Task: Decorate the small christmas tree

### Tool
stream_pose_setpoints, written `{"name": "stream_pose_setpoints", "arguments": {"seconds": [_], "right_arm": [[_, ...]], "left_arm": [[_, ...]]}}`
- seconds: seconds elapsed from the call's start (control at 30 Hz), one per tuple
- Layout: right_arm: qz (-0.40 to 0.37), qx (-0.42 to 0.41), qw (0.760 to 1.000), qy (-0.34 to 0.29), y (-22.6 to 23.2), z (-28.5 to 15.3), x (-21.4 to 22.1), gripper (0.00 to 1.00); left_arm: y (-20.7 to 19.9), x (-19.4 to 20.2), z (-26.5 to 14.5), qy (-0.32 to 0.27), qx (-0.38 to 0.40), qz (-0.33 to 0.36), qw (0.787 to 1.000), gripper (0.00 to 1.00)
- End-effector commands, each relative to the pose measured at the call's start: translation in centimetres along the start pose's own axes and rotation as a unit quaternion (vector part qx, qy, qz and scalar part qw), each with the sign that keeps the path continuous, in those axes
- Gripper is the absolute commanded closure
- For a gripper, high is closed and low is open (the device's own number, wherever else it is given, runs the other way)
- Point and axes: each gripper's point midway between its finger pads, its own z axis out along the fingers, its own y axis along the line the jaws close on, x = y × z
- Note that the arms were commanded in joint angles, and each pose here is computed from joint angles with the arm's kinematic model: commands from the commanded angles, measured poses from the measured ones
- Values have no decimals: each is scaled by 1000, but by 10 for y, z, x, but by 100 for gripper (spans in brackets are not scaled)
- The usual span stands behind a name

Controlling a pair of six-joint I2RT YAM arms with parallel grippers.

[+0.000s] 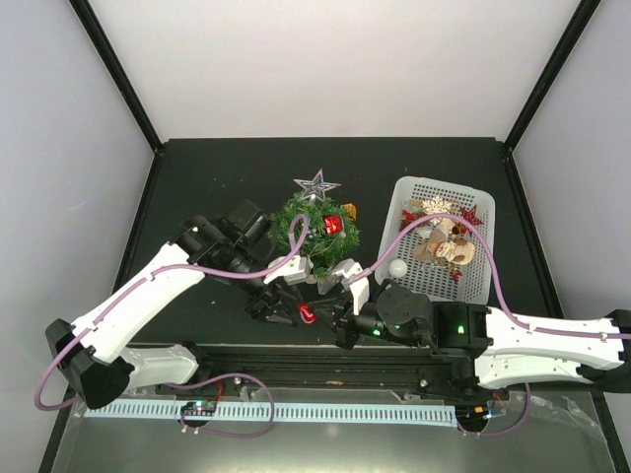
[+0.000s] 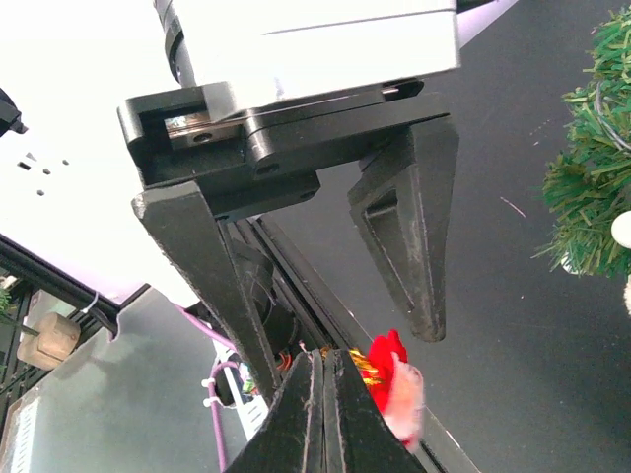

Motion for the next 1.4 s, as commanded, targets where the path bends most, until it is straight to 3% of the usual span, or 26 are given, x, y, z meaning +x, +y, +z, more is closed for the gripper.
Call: {"name": "stream_pose_setpoints", "arguments": {"seconds": [0.0, 0.63, 1.07, 1.37], "right_arm": [[3, -7, 1000, -22, 9, -5, -15, 99], [-1, -24, 999, -30, 27, -8, -30, 99], [-2, -37, 999, -37, 34, -10, -36, 99], [-1, -47, 998, -39, 39, -11, -39, 99]], "left_arm": [[7, -2, -3, -8, -32, 13, 999, 33], [0, -9, -8, -37, -11, 13, 999, 26], [-14, -11, -6, -53, 39, 19, 998, 32], [-7, -8, -3, -47, 28, 14, 998, 26]]}}
